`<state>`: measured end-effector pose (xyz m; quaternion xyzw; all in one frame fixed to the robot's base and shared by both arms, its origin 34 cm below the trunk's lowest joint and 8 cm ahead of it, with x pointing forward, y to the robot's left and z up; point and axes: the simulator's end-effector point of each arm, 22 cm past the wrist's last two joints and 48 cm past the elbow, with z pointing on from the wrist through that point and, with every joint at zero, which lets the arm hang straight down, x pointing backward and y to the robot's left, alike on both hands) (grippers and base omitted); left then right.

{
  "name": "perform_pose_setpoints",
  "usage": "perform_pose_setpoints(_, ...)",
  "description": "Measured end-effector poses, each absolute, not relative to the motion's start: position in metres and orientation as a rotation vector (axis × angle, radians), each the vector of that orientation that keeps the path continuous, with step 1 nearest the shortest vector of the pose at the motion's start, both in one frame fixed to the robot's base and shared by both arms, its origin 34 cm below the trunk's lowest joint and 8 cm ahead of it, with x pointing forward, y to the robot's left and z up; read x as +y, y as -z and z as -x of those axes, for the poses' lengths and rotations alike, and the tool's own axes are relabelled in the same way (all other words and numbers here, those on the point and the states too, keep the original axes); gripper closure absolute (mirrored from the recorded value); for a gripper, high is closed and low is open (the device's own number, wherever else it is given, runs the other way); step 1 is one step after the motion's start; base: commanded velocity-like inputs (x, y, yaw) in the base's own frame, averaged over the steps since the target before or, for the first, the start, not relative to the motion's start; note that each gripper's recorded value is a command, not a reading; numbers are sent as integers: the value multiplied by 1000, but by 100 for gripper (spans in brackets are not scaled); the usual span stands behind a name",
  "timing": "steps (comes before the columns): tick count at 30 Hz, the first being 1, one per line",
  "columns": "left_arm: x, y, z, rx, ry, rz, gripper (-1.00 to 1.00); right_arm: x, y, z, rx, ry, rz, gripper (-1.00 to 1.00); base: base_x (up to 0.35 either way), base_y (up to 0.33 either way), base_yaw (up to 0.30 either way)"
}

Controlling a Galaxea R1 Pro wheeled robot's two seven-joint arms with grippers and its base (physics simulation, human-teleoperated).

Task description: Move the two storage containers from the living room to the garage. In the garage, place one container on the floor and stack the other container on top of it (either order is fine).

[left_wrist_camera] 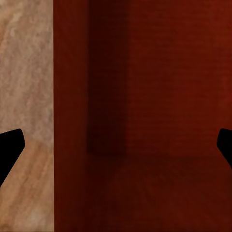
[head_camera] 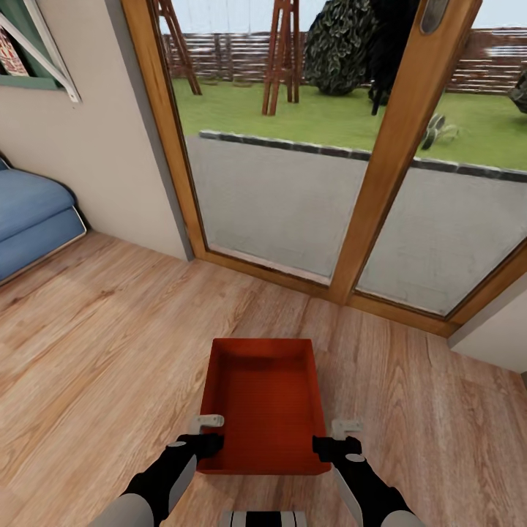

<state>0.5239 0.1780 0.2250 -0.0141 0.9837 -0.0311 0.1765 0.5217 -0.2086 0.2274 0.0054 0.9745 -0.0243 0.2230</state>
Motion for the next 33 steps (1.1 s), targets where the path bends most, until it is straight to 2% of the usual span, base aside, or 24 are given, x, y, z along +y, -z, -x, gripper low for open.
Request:
perform_pose_setpoints(17, 191, -223, -523, 2789, 66, 48, -100, -211, -227, -522, 2692, 66, -17, -100, 0, 0, 0)
perform_pose_setpoints(22, 219, -220, -519, 2804, 12, 54, -100, -207, -223, -529, 2716, 59, -16, -100, 0, 0, 0)
perform_pose_setpoints(33, 235, -219, -519, 2805, -16, 55, -100, -200, -224, -530, 2713, 47, -12, -100, 0, 0, 0)
